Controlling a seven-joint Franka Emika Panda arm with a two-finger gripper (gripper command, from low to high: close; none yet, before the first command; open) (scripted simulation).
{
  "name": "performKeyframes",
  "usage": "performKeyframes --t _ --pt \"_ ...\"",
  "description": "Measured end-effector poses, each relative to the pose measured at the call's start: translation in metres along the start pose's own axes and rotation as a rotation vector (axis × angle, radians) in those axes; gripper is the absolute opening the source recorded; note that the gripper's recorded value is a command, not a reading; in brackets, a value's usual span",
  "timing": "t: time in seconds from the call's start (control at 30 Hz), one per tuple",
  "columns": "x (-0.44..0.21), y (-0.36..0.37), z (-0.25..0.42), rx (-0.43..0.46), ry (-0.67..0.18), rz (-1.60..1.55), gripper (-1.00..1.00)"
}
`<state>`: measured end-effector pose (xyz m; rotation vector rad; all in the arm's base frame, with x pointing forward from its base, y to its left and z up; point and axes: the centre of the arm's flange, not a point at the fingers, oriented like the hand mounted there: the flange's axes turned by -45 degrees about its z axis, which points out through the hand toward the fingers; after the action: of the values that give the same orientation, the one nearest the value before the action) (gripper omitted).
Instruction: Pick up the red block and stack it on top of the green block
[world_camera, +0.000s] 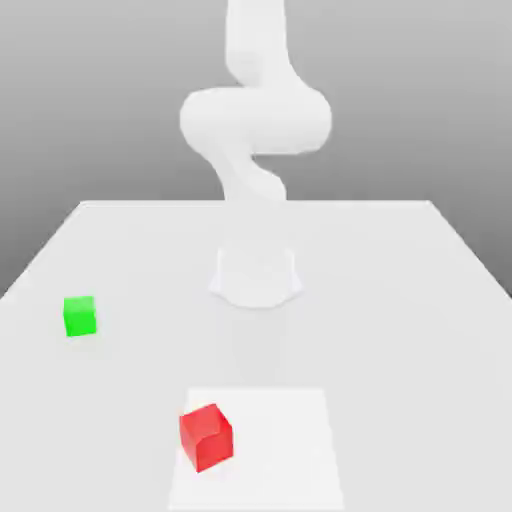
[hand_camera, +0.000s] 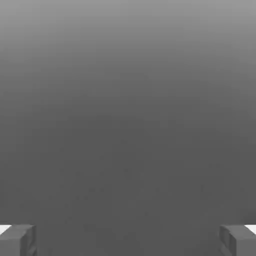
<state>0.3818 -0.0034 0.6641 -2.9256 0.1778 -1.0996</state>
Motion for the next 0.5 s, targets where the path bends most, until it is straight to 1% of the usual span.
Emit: performKeyframes --t 0.23,0.5 --pt "-0.044 0.022 0.156 -0.109 -0.218 0.277 0.00" --pt "-0.147 0.057 0.292 -0.246 -0.448 0.594 0.00"
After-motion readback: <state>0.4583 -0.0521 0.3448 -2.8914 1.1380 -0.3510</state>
